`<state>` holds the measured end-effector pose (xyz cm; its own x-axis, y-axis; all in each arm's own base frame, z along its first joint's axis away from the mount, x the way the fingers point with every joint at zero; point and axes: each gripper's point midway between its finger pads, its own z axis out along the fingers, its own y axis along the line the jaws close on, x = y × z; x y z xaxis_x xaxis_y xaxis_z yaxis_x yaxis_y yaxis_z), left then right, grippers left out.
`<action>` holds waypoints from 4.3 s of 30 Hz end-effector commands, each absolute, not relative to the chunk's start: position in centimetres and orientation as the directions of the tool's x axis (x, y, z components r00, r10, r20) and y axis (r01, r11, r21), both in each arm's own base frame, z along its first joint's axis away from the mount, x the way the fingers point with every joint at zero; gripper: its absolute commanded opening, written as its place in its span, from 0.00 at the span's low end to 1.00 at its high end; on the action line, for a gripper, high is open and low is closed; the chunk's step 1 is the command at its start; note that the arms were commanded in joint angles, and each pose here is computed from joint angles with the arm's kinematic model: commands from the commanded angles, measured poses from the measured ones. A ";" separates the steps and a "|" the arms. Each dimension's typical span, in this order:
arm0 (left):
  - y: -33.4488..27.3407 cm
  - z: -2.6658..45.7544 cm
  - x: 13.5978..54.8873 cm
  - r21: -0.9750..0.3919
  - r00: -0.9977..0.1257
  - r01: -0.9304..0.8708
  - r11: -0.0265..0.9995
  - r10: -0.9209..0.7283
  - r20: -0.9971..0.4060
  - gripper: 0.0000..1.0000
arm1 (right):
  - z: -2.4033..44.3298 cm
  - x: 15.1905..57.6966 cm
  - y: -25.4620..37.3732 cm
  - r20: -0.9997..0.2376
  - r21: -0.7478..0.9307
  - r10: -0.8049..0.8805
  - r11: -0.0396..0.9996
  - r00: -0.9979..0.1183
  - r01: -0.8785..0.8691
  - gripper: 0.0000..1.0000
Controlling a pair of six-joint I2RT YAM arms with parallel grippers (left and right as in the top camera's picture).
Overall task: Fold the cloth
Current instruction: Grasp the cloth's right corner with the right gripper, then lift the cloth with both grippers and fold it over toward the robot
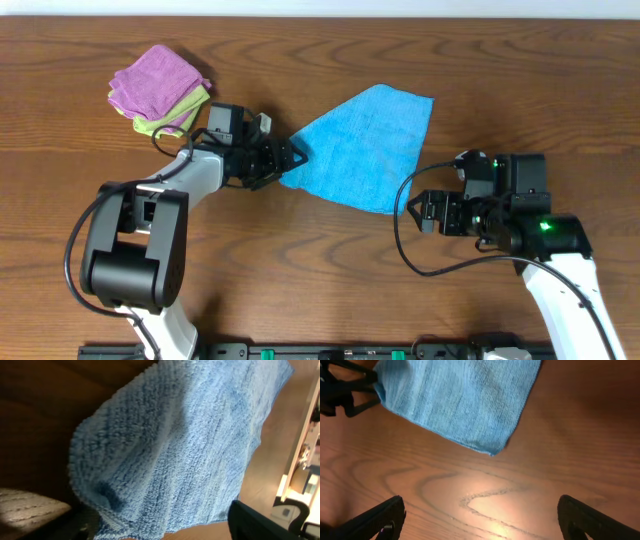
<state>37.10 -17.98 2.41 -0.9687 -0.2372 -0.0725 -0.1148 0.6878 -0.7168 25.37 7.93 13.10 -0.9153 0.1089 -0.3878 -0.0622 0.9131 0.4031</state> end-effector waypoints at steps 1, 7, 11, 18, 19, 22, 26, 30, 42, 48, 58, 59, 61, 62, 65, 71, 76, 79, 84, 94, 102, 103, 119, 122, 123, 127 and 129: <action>-17.4 -0.7 35.6 -0.659 -0.979 -0.131 0.740 -0.203 -0.033 0.86 | 13.0 24.9 8.0 -0.367 0.424 0.127 0.905 -0.922 -0.044 0.97; -16.8 -0.8 35.1 -0.650 -0.982 -0.129 0.749 -0.188 -0.021 0.72 | 12.9 24.6 8.1 -0.354 0.426 0.126 0.904 -0.927 -0.040 0.98; -15.8 -0.8 35.0 -0.643 -0.977 -0.162 0.749 -0.212 -0.001 0.72 | 12.9 24.7 8.1 -0.356 0.426 0.126 0.904 -0.926 -0.040 0.98; -13.7 -1.0 34.9 -0.631 -0.965 -0.224 0.743 -0.260 0.037 0.73 | 12.9 24.7 8.1 -0.357 0.426 0.126 0.904 -0.926 -0.041 0.98; -13.7 -1.0 34.9 -0.631 -0.965 -0.222 0.743 -0.260 0.034 0.74 | 12.9 24.7 8.1 -0.358 0.426 0.126 0.904 -0.925 -0.041 0.98; -13.8 -1.1 34.9 -0.628 -0.966 -0.217 0.747 -0.255 0.030 0.77 | 13.0 24.9 8.1 -0.365 0.426 0.127 0.904 -0.922 -0.045 0.98; -14.4 -1.8 34.5 -0.587 -0.972 -0.199 0.785 -0.233 0.018 0.81 | 13.2 25.1 8.2 -0.369 0.434 0.138 0.900 -0.919 -0.040 0.98; -15.2 -2.6 34.1 -0.538 -0.979 -0.169 0.826 -0.203 -0.004 0.80 | 13.3 25.1 8.5 -0.367 0.450 0.138 0.892 -0.920 -0.045 0.99; -14.8 -4.3 34.1 -0.497 -0.982 -0.156 0.853 -0.188 -0.014 0.27 | 13.5 24.9 9.0 -0.358 0.477 0.137 0.877 -0.923 -0.055 0.99; -14.9 -3.6 34.1 -0.528 -0.988 -0.120 0.841 -0.154 -0.020 0.05 | 12.8 24.5 8.8 -0.343 0.469 0.134 0.882 -0.930 -0.046 0.99; -13.8 0.3 34.0 -0.514 -0.996 -0.074 0.854 -0.089 -0.004 0.06 | 5.6 23.3 9.7 -0.236 0.540 0.199 0.841 -0.951 0.042 0.94; -13.8 0.6 33.8 -0.513 -0.996 -0.072 0.855 -0.084 -0.001 0.06 | 5.2 23.4 9.7 -0.229 0.544 0.215 0.837 -0.949 0.058 0.93; -13.8 1.1 33.5 -0.513 -0.997 -0.074 0.855 -0.083 0.005 0.06 | 4.3 23.7 9.8 -0.214 0.558 0.244 0.825 -0.946 0.086 0.93; -13.9 1.4 33.4 -0.518 -0.997 -0.074 0.852 -0.082 0.008 0.06 | 4.0 23.9 10.0 -0.205 0.568 0.252 0.817 -0.946 0.095 0.93; -14.5 2.3 33.3 -0.557 -0.997 -0.066 0.828 -0.076 0.006 0.05 | 3.0 24.3 10.2 -0.173 0.580 0.276 0.805 -0.945 0.129 0.93; -14.9 3.0 33.3 -0.580 -0.997 -0.059 0.813 -0.072 0.000 0.06 | 1.4 25.4 11.0 -0.113 0.622 0.316 0.762 -0.942 0.181 0.88; -15.2 3.1 33.2 -0.594 -0.998 -0.058 0.802 -0.070 0.004 0.06 | 0.3 25.9 11.5 -0.066 0.645 0.337 0.732 -0.939 0.217 0.85; -15.2 3.1 33.2 -0.595 -0.998 -0.058 0.802 -0.070 0.004 0.06 | 0.0 26.2 12.0 -0.060 0.661 0.333 0.720 -0.941 0.213 0.82; -15.2 3.1 33.2 -0.595 -0.998 -0.058 0.802 -0.069 0.004 0.06 | 0.0 26.4 13.4 -0.077 0.670 0.309 0.720 -0.948 0.180 0.79; -15.4 3.3 33.2 -0.606 -0.998 -0.057 0.793 -0.067 0.006 0.06 | -0.9 25.9 15.0 -0.095 0.629 0.265 0.763 -0.960 0.149 0.74; -15.5 3.4 33.2 -0.616 -0.998 -0.055 0.786 -0.065 0.006 0.06 | -1.9 26.6 15.0 -0.119 0.618 0.257 0.776 -0.959 0.131 0.01; -15.6 3.5 33.2 -0.621 -0.998 -0.053 0.782 -0.064 0.005 0.06 | -1.6 27.1 15.0 -0.138 0.624 0.259 0.772 -0.956 0.119 0.01; -16.7 18.2 45.8 -0.642 -0.903 0.137 0.755 -0.172 -0.394 0.06 | 20.6 42.1 14.8 -0.653 0.645 0.317 0.708 -0.688 -0.286 0.01; -16.4 20.5 47.6 -0.618 -0.859 0.170 0.767 -0.193 -0.475 0.06 | 22.8 44.0 13.9 -0.685 0.628 0.331 0.719 -0.649 -0.297 0.01; -16.4 20.9 48.0 -0.614 -0.848 0.177 0.769 -0.198 -0.492 0.06 | 23.2 44.4 13.7 -0.690 0.626 0.334 0.721 -0.643 -0.297 0.01; -16.3 21.7 49.2 -0.613 -0.817 0.189 0.767 -0.224 -0.532 0.06 | 24.7 46.1 13.1 -0.721 0.601 0.326 0.733 -0.611 -0.318 0.01; -16.4 22.2 50.0 -0.616 -0.796 0.204 0.761 -0.237 -0.556 0.06 | 25.2 47.1 12.9 -0.737 0.586 0.321 0.742 -0.595 -0.326 0.01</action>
<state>49.04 -16.93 21.02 -0.8249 -0.2007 -0.5284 0.2144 0.7540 -0.6209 45.65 13.38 24.69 -0.6216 0.3418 -0.7048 -0.3087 0.7201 0.6215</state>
